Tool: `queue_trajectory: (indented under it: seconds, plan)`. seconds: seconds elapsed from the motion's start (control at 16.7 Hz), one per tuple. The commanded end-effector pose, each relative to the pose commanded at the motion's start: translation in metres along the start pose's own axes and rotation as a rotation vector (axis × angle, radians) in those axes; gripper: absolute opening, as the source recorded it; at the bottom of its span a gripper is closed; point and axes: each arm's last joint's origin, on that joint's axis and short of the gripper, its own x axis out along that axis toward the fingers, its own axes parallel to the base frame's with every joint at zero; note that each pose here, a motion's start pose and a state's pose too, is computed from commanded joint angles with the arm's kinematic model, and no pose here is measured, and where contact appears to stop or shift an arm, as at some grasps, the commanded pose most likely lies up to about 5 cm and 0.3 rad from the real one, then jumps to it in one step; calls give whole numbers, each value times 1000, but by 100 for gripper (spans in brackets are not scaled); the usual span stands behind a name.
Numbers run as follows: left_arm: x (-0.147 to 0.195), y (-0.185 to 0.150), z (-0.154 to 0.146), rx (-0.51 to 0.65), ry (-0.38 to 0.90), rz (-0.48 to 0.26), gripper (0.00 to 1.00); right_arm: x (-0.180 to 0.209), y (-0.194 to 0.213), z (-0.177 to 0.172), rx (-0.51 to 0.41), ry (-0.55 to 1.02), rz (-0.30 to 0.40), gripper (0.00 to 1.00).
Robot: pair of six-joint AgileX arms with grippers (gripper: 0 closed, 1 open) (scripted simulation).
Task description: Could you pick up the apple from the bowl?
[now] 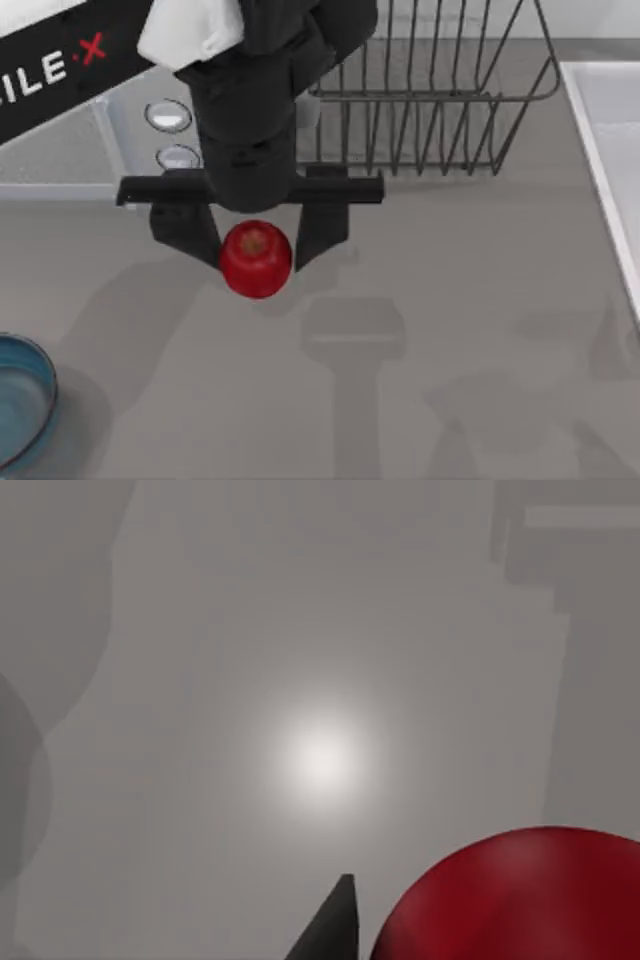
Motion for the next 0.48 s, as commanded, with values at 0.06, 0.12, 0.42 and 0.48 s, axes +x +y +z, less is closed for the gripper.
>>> queue_trajectory:
  seconds: [0.06,0.12,0.42,0.48]
  plan:
    - [5,-11,-4,0,-2,-2,0,0,0,0,0,0,0,100]
    - [9,-19,-6,0,-4,-4,0,0,0,0,0,0,0,100]
    - [10,-21,-7,-1,-5,-6,0,0,0,0,0,0,0,100]
    - [11,-21,-7,-1,-5,-5,0,0,0,0,0,0,0,100]
